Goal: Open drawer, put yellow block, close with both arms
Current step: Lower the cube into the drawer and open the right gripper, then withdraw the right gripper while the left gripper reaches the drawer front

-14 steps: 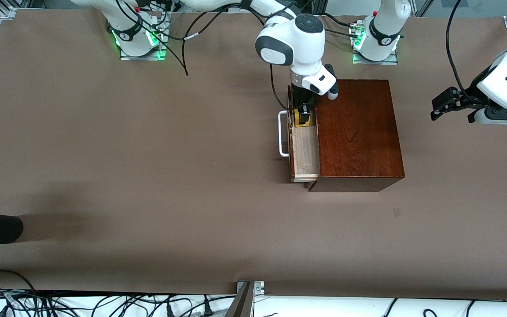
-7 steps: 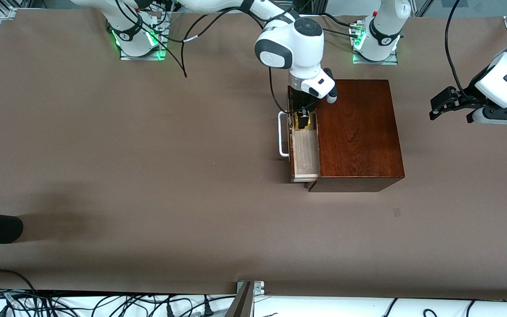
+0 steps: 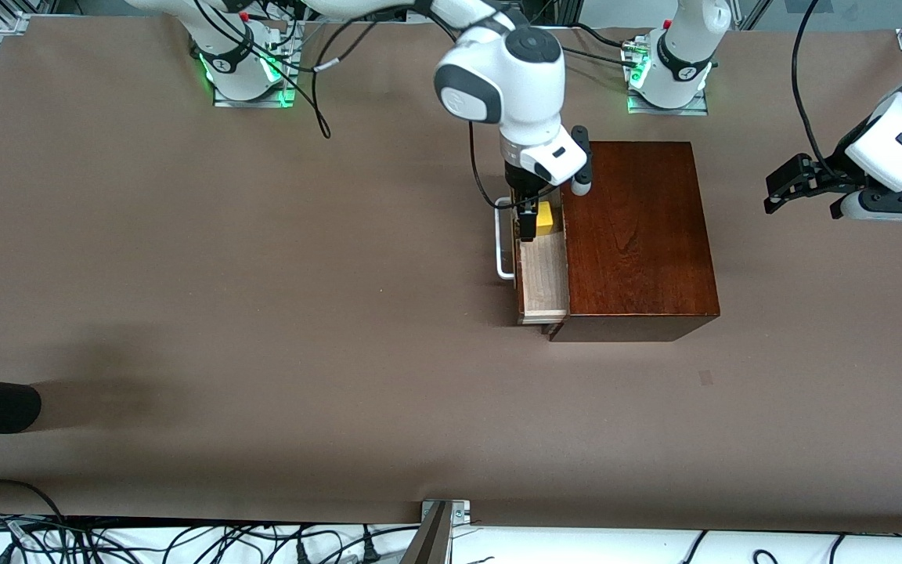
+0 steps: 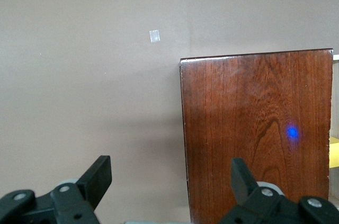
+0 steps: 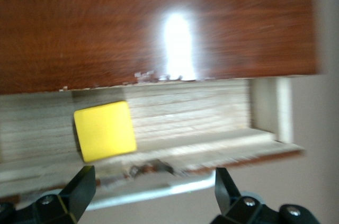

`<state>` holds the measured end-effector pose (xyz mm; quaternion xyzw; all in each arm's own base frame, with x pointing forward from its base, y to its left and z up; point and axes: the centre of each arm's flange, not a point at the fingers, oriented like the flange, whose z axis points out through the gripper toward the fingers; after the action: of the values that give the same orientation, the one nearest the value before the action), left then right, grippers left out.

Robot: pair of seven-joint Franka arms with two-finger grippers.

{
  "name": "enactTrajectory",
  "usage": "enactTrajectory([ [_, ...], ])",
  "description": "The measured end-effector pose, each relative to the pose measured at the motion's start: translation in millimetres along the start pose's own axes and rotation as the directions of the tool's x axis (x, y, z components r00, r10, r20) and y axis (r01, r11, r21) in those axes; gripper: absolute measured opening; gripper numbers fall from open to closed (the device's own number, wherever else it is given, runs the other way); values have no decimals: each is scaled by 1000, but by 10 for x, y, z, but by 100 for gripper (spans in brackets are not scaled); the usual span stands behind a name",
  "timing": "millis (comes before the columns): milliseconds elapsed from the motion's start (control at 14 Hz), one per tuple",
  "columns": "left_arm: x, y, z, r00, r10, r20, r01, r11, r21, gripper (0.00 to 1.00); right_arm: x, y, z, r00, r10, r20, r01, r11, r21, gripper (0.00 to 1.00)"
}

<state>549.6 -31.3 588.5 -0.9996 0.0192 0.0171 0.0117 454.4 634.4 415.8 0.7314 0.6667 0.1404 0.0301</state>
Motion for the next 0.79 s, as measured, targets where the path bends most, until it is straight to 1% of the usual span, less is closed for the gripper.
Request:
enactTrajectory([
  [143, 0, 6, 0, 1000, 1, 0, -1, 1000, 0, 100, -178, 352, -426, 997, 72, -33, -72, 997, 1, 100],
  [214, 0, 11, -1, 1000, 2, 0, -2, 1000, 0, 100, -349, 593, -623, 993, 116, -34, -116, 993, 0, 100],
  [357, 0, 17, -1, 1000, 3, 0, -3, 1000, 0, 100, -827, 1115, -995, 978, 210, -3, -210, 978, -10, 100],
  [429, -1, 18, -1, 1000, 3, 0, -3, 1000, 0, 100, -1110, 1382, -1197, 965, 263, 6, -263, 965, -16, 100],
  [500, 0, 20, -2, 1000, 4, 0, -4, 1000, 0, 100, -1408, 1639, -1414, 947, 322, 1, -322, 947, -14, 100],
  [643, -1, 25, -4, 1000, 5, -1, -5, 1000, 0, 100, -2031, 2097, -1872, 900, 434, -35, -434, 901, -8, 100],
  [714, -2, 40, -6, 1000, 8, -1, -8, 1000, 0, 100, -2375, 2266, -2102, 875, 483, -29, -483, 875, -8, 100],
  [786, -4, 74, -9, 1000, 15, -2, -15, 1000, 1, 100, -2704, 2373, -2313, 851, 525, -5, -525, 851, -7, 100],
])
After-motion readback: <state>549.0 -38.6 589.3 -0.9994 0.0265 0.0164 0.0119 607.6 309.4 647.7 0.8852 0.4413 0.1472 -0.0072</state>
